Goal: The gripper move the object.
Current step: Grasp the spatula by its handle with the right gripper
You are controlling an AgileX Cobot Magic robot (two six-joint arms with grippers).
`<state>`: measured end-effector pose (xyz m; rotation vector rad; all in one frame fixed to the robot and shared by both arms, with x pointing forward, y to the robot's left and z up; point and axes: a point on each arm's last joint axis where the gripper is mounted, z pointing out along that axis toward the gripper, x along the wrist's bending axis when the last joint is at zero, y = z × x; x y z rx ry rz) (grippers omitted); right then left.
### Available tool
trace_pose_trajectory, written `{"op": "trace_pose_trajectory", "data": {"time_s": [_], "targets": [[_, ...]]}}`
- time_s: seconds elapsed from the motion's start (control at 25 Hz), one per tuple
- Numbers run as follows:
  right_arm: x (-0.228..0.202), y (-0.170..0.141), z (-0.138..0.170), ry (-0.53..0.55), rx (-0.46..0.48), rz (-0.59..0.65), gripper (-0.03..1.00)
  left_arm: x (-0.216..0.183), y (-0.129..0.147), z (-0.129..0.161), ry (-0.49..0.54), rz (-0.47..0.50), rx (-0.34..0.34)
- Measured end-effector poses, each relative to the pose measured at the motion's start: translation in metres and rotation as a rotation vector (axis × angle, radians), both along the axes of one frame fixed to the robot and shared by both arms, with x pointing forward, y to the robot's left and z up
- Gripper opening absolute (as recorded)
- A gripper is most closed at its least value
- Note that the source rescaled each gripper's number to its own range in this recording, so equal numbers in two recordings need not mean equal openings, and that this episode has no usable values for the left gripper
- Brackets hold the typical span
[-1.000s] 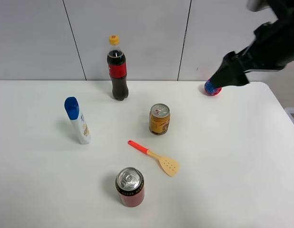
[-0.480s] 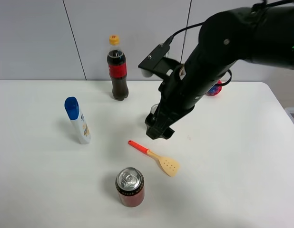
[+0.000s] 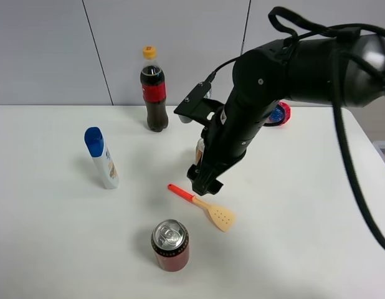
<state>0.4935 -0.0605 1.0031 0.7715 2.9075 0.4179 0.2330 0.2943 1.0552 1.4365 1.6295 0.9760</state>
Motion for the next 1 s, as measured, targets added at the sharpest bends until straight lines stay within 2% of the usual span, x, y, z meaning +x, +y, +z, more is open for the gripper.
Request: {"op": "trace_pose_trajectory", "data": {"time_s": [0.44, 1.0], "targets": [[0.007, 0.007, -0.041, 0.085, -0.075, -0.009, 0.90, 0.000, 0.000, 0.000, 0.000, 0.000, 0.000], [0.016, 0.014, -0.087, 0.134, -0.110, -0.058, 0.90, 0.000, 0.000, 0.000, 0.000, 0.000, 0.001]]}}
